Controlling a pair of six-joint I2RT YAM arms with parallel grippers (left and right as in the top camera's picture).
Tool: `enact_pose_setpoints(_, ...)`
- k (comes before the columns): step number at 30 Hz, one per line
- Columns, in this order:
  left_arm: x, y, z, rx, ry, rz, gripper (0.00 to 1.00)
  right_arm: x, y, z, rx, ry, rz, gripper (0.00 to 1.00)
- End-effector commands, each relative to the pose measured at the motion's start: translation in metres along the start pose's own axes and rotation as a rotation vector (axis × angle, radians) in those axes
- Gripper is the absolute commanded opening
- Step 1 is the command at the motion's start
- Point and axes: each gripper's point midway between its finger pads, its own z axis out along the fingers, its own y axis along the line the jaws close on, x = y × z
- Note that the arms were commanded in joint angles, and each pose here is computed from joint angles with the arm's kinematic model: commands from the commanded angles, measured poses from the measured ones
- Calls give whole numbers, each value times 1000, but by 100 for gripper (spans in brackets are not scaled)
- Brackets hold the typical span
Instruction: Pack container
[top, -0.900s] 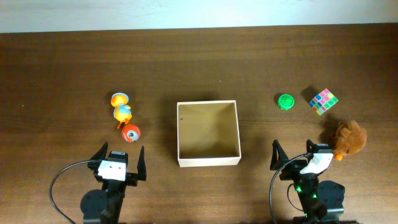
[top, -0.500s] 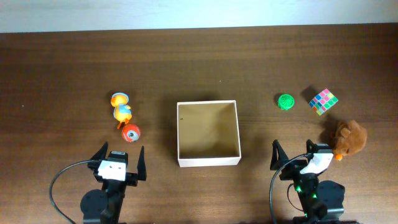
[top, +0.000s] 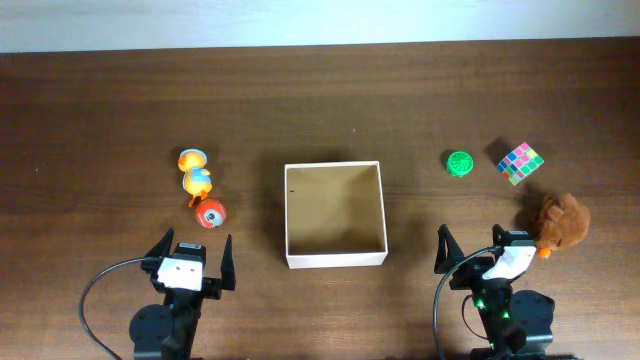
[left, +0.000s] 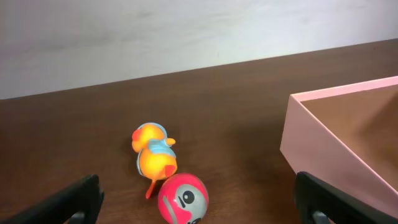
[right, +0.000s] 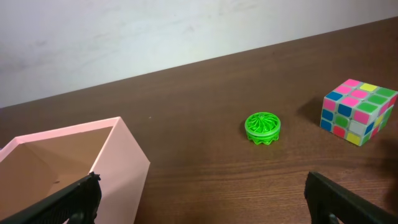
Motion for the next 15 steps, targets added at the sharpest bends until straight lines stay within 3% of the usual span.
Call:
enact_pose_setpoints(1, 1, 0, 0, 2, -6, 16, 99, 2, 3, 0, -17, 1, -11, 99)
enact_pose_setpoints(15, 1, 0, 0, 2, -6, 16, 99, 2, 1, 0, -5, -2, -11, 99)
